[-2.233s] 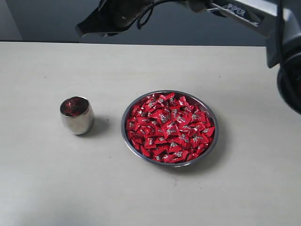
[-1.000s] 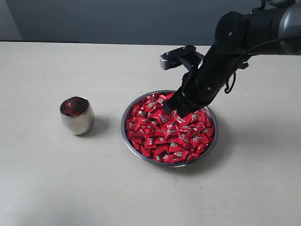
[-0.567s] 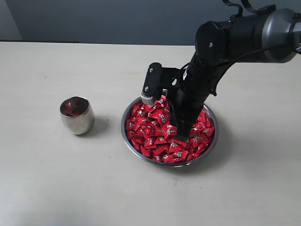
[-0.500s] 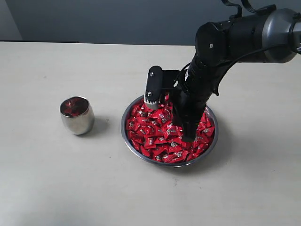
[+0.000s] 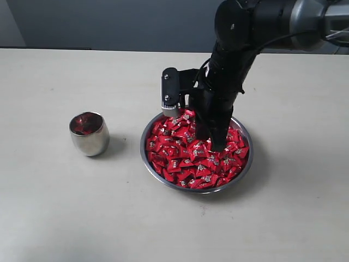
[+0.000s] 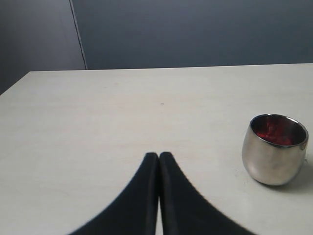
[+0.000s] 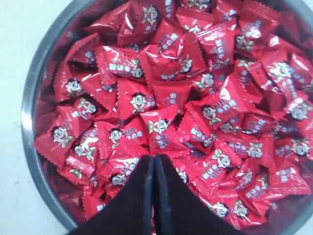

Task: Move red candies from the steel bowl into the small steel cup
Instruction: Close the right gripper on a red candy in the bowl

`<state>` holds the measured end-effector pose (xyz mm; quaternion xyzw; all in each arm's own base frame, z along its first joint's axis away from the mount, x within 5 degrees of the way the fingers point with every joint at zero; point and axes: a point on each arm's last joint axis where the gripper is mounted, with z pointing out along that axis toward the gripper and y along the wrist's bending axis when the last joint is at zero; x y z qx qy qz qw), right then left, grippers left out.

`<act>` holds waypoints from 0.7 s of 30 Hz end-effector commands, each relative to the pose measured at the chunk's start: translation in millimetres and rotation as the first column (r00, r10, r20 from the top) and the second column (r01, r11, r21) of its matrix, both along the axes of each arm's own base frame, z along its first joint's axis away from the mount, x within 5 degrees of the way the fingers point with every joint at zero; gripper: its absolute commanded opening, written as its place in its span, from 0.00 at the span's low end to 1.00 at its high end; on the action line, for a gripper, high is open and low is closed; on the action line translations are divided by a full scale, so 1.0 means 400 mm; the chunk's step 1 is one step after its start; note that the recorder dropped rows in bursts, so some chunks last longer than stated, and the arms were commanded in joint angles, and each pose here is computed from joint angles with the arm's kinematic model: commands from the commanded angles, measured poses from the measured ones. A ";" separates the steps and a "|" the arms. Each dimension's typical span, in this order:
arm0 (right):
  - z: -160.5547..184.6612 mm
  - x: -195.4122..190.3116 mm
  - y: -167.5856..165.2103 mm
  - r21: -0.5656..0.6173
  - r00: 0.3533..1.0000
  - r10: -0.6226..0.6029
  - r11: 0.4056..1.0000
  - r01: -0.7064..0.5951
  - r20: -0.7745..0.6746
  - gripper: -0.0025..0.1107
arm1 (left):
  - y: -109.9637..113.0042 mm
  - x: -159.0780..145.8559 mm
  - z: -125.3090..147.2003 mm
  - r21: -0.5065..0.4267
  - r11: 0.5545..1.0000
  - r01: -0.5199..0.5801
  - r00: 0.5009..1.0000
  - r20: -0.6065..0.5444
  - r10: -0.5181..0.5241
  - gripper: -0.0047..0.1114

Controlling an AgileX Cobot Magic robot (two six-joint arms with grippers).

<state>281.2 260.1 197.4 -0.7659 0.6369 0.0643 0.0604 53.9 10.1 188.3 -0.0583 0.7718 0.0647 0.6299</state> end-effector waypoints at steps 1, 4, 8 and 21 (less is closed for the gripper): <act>-0.040 0.016 0.016 -0.059 0.996 0.016 0.998 -0.021 -0.090 0.02 | 0.000 0.000 -0.002 -0.001 1.000 -0.001 1.000 0.003 0.001 0.04; -0.054 0.023 0.019 -0.081 0.995 0.022 0.996 -0.030 -0.096 0.02 | 0.000 0.000 -0.002 -0.001 1.000 -0.001 1.000 0.003 0.001 0.04; -0.054 0.032 0.028 -0.044 0.998 -0.015 0.999 0.012 -0.061 0.02 | 0.000 0.000 -0.002 -0.001 1.000 -0.001 1.000 0.003 0.001 0.04; -0.060 0.015 0.058 -0.069 1.000 0.027 0.997 -0.027 0.001 0.34 | 0.000 0.000 -0.002 -0.001 1.000 -0.001 1.000 0.003 0.001 0.04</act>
